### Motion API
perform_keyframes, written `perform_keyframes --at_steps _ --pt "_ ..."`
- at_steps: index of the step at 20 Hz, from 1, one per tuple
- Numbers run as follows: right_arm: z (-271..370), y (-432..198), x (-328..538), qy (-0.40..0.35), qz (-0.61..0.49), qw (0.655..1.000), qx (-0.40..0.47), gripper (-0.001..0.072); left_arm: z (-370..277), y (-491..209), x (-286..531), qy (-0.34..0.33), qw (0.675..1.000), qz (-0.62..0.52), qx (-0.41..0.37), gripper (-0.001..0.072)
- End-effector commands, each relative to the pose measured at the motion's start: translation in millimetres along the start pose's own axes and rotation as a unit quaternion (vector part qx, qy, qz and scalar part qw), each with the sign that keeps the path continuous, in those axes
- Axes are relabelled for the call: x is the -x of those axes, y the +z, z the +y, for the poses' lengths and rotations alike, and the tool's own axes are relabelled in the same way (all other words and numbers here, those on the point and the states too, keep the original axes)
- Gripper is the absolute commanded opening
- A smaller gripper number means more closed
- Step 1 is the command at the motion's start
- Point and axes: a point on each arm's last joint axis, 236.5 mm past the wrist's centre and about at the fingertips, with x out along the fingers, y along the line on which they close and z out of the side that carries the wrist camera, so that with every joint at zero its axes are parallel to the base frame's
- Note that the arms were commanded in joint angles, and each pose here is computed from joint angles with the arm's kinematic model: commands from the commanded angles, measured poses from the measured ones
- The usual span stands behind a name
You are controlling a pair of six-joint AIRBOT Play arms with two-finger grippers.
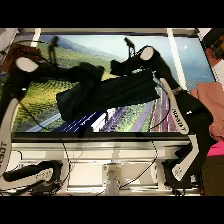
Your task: Fold the clothes and pants, and hang the long-sleeved shirts on hangers.
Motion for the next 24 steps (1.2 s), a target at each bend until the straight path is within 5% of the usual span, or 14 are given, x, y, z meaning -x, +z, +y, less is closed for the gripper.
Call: perform_keyframes --at_steps 1,9,12,18,24 --pt "-14.3 11.8 27.9 -0.012 -0.013 1.000 0.002 0.0020 -24.0 -24.4 -48.6 -0.045 0.998 0.037 0.031 0.0696" --pt "-47.2 -8.6 37.4 -0.074 0.038 0.995 0.063 0.0020 29.9 6.3 -8.0 -0.015 0.998 -0.006 0.067 0.0690" --pt "-58.3 -10.8 39.5 -0.096 0.045 0.991 0.077 0.0020 71.6 10.7 45.3 0.044 0.997 -0.018 0.056 0.0687" --pt "-61.6 -7.3 39.9 -0.104 0.039 0.990 0.081 0.0020 118.7 -29.3 126.3 0.174 0.984 -0.004 0.040 0.0635" --pt "-61.2 -8.6 39.7 -0.104 0.041 0.990 0.081 0.0021 153.9 -113.0 98.4 0.182 0.976 0.037 0.117 0.0646"
